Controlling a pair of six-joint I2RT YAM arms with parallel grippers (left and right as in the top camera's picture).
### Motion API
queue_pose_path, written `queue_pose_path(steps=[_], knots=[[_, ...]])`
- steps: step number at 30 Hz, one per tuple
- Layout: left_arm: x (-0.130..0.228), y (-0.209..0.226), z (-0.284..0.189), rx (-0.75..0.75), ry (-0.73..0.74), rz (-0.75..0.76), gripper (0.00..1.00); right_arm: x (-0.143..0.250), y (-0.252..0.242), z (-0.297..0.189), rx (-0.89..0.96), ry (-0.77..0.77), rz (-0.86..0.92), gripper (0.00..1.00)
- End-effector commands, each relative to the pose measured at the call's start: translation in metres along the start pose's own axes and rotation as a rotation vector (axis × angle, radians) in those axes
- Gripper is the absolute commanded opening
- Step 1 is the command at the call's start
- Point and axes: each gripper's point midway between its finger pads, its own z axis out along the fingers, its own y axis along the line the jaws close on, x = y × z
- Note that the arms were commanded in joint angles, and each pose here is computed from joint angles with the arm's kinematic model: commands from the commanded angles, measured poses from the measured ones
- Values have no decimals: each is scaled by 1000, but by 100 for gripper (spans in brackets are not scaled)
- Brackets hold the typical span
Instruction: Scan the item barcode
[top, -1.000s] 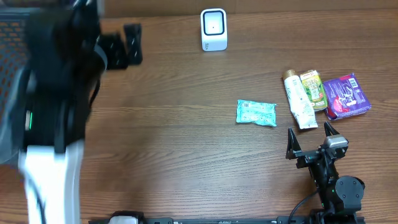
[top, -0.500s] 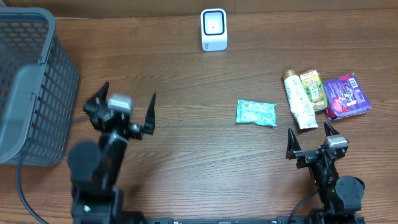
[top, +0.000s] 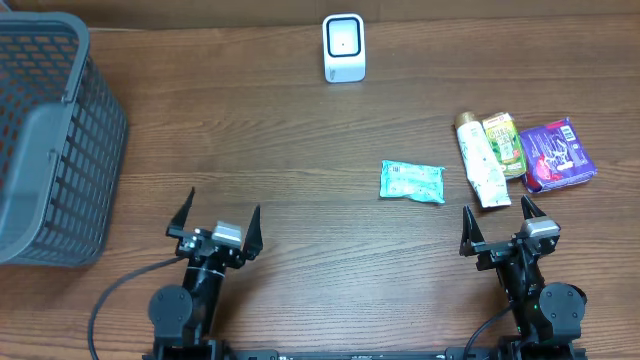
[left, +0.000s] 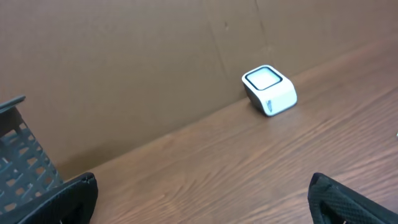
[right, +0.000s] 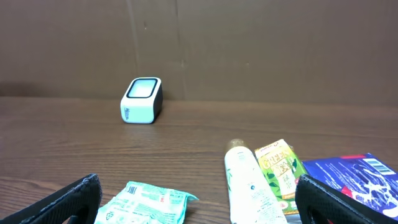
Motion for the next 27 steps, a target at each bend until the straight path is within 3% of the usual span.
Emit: queue_pose_path(steps=[1,5,9,27], knots=[[19,-7,-2,4,12,49,100,2,1,0,-1,-5,-2,100],[41,-17,-7,39,100,24,100,2,0,0,-1,-5,-2,100],[28,-11,-8,13,50,-57,99,2,1,0,-1,-5,-2,100],[31,-12,-8,16,61,-59,100,2,1,0,-1,-5,-2,100]])
